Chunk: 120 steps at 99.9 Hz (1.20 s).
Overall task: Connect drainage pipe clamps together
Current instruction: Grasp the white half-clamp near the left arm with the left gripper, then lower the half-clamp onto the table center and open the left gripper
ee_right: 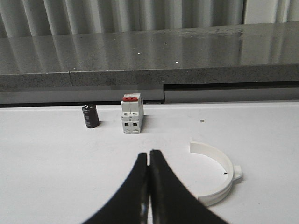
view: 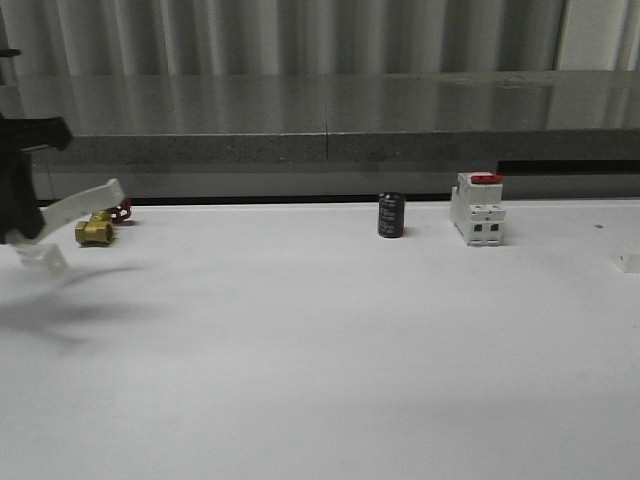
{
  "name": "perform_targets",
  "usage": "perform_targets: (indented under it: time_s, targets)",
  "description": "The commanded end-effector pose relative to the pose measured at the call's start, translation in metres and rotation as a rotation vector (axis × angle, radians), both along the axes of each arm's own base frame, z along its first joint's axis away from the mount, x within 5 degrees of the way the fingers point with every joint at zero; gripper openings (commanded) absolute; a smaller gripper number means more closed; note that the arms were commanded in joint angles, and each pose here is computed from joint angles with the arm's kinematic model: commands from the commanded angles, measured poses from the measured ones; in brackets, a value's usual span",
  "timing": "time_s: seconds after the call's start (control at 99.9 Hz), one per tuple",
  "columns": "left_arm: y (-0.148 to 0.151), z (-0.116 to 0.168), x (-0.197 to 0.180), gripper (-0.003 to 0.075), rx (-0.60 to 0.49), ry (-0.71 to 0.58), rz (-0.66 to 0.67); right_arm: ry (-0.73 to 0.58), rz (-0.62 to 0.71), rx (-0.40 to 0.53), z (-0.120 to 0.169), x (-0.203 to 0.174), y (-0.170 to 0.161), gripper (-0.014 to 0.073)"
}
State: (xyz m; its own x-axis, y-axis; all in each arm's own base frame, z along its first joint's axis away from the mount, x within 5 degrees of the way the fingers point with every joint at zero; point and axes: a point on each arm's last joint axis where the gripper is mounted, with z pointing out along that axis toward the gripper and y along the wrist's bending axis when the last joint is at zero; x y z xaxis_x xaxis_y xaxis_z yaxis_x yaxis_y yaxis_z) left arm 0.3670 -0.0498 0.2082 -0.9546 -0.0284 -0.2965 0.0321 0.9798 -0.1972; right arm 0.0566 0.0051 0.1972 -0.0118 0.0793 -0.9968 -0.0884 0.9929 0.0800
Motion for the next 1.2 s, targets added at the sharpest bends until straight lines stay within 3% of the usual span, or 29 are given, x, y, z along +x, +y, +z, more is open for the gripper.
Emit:
perform_targets:
  time_s: [0.0,0.17,0.43,1.191]
  targets:
    - [-0.029,0.023,-0.003,0.0015,-0.057,-0.113,0.025,-0.123,-0.006,0.005,0.016,-0.003,-0.001,-0.0067]
    - [-0.082,0.014,-0.008,0.0015,-0.11,-0.145,0.005,-0.123,-0.006,0.005,0.016,-0.003,-0.001,-0.0067]
    - [-0.125,-0.008,-0.01,0.0015,-0.132,-0.136,-0.027,-0.123,-0.006,0.005,0.016,-0.003,-0.001,-0.0067]
    - [-0.13,-0.035,-0.003,0.0015,-0.1,-0.108,-0.017,-0.123,-0.006,0.005,0.016,-0.003,-0.001,-0.0067]
